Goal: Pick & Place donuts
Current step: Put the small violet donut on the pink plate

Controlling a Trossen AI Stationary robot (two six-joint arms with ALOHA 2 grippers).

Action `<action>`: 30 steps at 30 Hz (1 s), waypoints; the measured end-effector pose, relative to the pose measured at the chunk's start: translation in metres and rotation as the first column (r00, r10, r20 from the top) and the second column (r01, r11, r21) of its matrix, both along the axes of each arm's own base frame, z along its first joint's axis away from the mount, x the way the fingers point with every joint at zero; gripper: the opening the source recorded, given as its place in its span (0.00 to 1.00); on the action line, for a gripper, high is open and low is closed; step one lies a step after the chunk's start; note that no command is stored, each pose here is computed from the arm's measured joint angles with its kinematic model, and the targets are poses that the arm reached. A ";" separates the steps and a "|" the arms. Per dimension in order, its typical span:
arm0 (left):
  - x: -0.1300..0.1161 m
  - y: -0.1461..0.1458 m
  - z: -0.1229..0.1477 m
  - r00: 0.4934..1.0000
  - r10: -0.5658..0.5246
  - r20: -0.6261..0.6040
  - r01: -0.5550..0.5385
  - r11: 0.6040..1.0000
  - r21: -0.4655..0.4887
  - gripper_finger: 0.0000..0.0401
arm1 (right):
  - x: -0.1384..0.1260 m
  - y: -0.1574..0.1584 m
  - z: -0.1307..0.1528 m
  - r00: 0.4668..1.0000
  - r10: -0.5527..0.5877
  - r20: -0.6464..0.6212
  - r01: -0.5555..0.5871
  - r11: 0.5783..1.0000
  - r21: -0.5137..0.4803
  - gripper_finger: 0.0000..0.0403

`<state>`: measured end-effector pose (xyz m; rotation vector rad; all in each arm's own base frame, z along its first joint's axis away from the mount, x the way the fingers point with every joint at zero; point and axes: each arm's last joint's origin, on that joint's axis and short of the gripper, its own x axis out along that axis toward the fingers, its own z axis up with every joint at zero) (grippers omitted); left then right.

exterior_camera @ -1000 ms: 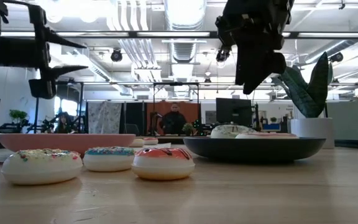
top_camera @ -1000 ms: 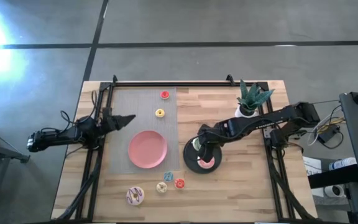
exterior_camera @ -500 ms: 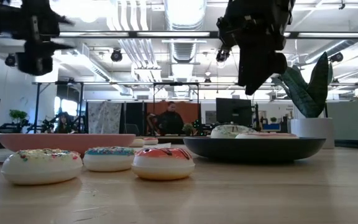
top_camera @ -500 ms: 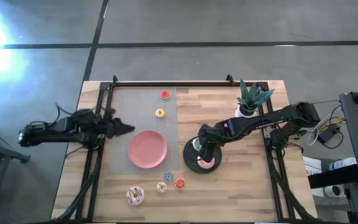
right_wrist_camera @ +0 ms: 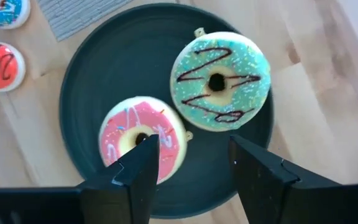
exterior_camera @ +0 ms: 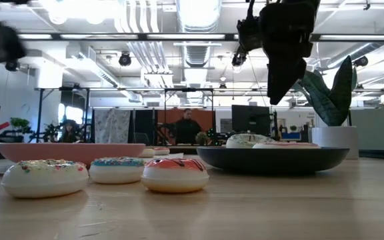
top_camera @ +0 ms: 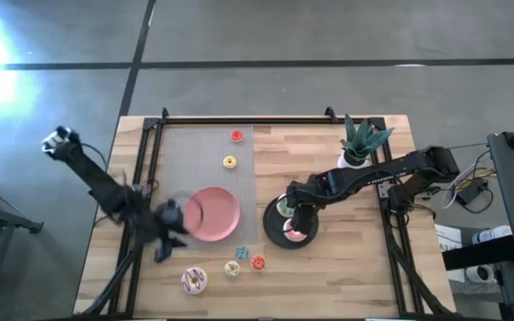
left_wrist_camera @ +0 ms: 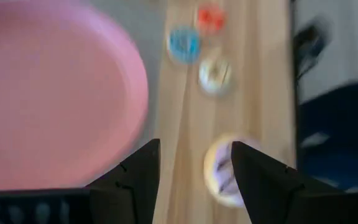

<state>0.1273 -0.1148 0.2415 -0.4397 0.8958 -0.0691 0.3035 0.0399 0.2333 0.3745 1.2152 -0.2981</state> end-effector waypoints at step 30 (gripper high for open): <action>0.025 -0.089 -0.071 0.948 0.134 -0.288 -0.144 0.989 -0.015 0.43 | 0.000 -0.002 -0.003 0.996 0.091 -0.001 -0.091 0.991 -0.101 0.45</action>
